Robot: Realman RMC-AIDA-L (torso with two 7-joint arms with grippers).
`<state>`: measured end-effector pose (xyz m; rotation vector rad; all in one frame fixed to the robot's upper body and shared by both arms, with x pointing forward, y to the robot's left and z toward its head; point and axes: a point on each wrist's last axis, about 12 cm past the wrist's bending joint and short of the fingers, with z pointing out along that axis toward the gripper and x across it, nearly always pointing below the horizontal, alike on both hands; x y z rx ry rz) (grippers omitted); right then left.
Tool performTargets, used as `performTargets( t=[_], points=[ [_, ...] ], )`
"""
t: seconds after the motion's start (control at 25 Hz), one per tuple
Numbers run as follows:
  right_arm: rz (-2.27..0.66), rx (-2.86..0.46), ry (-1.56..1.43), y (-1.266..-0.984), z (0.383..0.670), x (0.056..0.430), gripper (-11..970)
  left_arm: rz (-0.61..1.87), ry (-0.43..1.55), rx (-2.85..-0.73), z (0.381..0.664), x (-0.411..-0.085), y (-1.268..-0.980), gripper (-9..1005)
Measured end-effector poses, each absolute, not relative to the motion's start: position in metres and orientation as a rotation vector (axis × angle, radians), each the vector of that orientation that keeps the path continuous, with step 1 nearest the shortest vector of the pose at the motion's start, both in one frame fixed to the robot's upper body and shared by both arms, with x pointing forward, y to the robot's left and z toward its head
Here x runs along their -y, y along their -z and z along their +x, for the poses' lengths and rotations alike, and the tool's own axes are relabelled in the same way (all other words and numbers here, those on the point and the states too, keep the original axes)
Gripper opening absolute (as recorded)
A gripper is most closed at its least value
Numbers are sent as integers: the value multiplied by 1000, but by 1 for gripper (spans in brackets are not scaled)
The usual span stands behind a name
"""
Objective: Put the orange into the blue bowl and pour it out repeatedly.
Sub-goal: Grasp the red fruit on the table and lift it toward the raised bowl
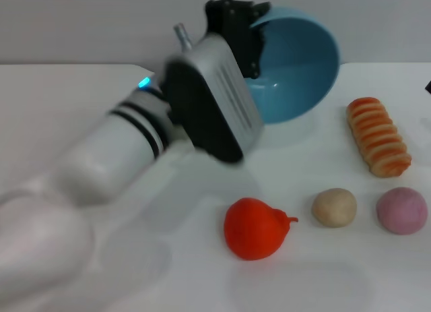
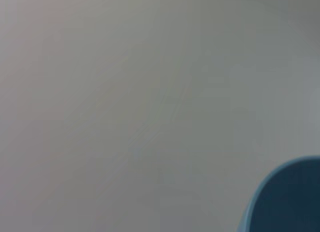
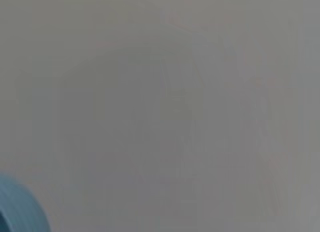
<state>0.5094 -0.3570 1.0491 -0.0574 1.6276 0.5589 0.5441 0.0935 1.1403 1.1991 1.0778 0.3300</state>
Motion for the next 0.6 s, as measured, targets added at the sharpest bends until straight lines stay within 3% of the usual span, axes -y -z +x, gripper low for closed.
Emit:
performTargets(
  t=[0.12,0.32,0.36,0.6],
  points=[
    [-41,-1625,-629,-1060,513,360,692,1159,-168,-1297,569,-107,-1144,-2],
    [-144,-1765,-732,-1075,527,359,691,1098,15,-1492,590,-125,-1149,-2],
    [-161,-1792,-741,-1078,530,358,691,1053,129,-1623,602,-135,-1151,-2],
    [-325,-2006,-755,-1108,543,357,691,1007,301,-1929,627,-154,-1150,-2]
  ],
)
